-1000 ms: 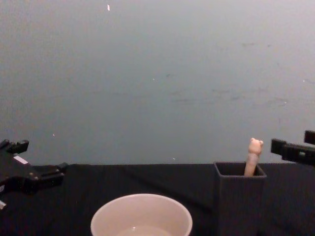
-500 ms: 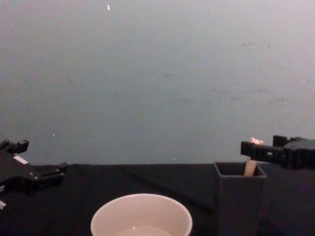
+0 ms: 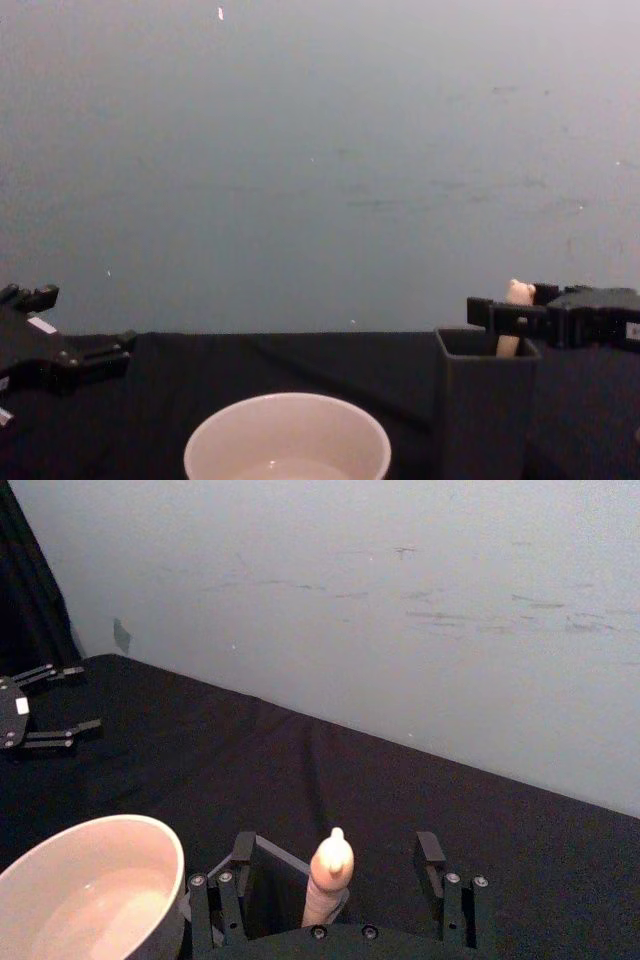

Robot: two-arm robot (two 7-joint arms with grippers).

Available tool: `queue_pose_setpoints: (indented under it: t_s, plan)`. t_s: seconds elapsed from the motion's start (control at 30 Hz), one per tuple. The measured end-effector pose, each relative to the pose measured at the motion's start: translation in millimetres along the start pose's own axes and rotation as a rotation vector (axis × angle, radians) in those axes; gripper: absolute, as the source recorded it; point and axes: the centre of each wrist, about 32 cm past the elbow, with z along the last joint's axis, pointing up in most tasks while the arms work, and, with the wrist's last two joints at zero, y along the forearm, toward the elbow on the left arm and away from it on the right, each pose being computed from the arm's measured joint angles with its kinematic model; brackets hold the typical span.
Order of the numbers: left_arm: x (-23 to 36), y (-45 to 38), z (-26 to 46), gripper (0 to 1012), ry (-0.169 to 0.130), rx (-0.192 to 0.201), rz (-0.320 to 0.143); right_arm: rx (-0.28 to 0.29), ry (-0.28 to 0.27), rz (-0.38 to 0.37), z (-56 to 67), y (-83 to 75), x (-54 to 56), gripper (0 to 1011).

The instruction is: Pick up the stirring spoon with one hand, stir inside the cup, then place it back in its original position.

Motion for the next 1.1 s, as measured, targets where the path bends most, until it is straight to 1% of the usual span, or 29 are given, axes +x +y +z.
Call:
queue_pose_setpoints:
  t_s: [0.2,0.57,0.67,0.77,0.8,0.83,0.87,0.93,0.97,1.03,1.07,1.1]
  plan:
    - [0.0,0.0,0.0,1001,0.000,0.000,0.000,-0.003,-0.008,0.011,-0.2,1.3,0.0,1000]
    - [0.0,0.0,0.0,1001,0.000,0.000,0.000,-0.001,-0.009,0.010,0.0,1.2,0.1,1000]
    - [0.0,0.0,0.0,1001,0.000,0.000,0.000,0.000,-0.009,0.010,0.1,1.2,0.1,977]
    - [0.0,0.0,0.0,1001,0.000,0.000,0.000,0.000,-0.009,0.010,0.1,1.1,0.1,902]
    - [0.0,0.0,0.0,1001,0.000,0.000,0.000,0.001,-0.009,0.009,0.1,1.1,0.1,902]
    - [0.0,0.0,0.0,1001,0.000,0.000,0.000,0.001,-0.008,0.009,0.1,1.1,0.1,849]
    - [0.0,0.0,0.0,1001,0.000,0.000,0.000,0.001,-0.008,0.009,0.1,1.1,0.1,834]
    - [0.0,0.0,0.0,1001,0.000,0.000,0.000,0.001,-0.008,0.009,0.2,1.0,0.1,761]
    - [0.0,0.0,0.0,1001,0.000,0.000,0.000,0.001,-0.008,0.009,0.2,1.0,0.1,743]
    - [0.0,0.0,0.0,1001,0.000,0.000,0.000,0.002,-0.008,0.009,0.2,0.9,0.1,661]
    - [0.0,0.0,0.0,1001,0.000,0.000,0.000,0.002,-0.008,0.009,0.2,0.9,0.1,648]
    - [0.0,0.0,0.0,1001,0.000,0.000,0.000,0.002,-0.008,0.009,0.2,0.9,0.0,604]
